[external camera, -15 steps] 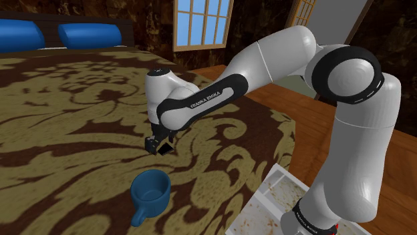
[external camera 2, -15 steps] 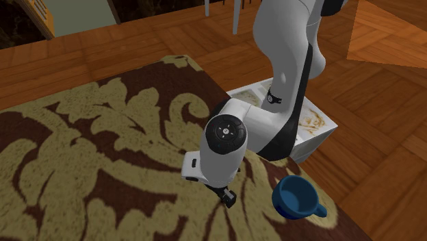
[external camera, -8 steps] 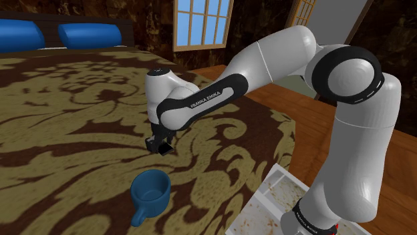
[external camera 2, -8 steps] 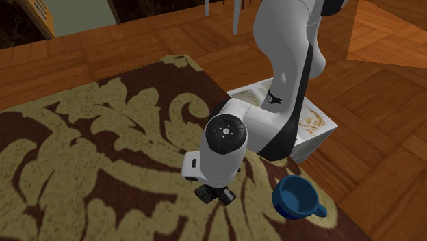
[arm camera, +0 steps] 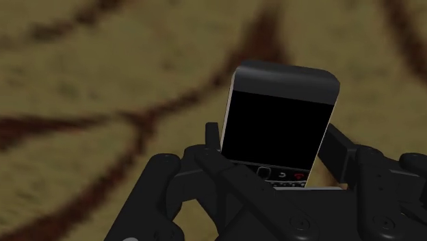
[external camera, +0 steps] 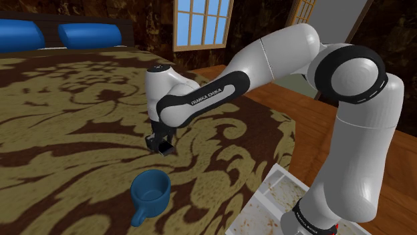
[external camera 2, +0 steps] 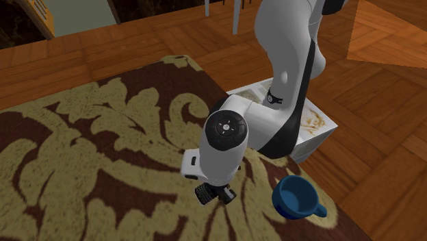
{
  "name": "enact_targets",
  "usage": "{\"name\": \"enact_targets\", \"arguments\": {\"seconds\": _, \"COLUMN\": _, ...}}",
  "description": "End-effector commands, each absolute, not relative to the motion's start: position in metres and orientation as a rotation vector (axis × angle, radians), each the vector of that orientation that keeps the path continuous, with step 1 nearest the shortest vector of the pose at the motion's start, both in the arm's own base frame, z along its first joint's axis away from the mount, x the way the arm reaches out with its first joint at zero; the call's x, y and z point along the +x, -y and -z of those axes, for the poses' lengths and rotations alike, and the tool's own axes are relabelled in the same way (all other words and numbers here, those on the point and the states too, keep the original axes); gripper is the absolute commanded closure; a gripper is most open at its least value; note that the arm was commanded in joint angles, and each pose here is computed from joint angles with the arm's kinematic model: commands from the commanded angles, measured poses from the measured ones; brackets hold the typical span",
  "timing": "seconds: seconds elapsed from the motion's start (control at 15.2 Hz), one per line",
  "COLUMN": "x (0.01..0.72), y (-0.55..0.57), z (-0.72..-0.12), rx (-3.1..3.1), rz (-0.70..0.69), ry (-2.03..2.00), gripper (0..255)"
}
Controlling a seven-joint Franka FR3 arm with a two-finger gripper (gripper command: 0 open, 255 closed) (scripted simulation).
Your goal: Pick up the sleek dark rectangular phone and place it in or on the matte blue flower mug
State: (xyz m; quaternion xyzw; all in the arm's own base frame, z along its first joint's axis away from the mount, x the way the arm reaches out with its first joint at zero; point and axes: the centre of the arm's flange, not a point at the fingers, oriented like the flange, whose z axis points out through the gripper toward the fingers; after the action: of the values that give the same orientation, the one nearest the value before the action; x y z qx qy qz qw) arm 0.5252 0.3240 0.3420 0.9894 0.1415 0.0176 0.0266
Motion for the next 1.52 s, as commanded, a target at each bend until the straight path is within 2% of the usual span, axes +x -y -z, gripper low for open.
{"name": "enact_targets", "arguments": {"seconds": 0.0, "x": 0.525, "y": -0.324, "z": -0.352, "rx": 3.057, "rz": -0.054, "ry": -0.437, "gripper": 255}}
{"name": "enact_targets", "arguments": {"seconds": 1.45, "x": 0.525, "y": -0.324, "z": -0.468, "rx": 3.057, "rz": -0.054, "ry": -0.437, "gripper": 255}}
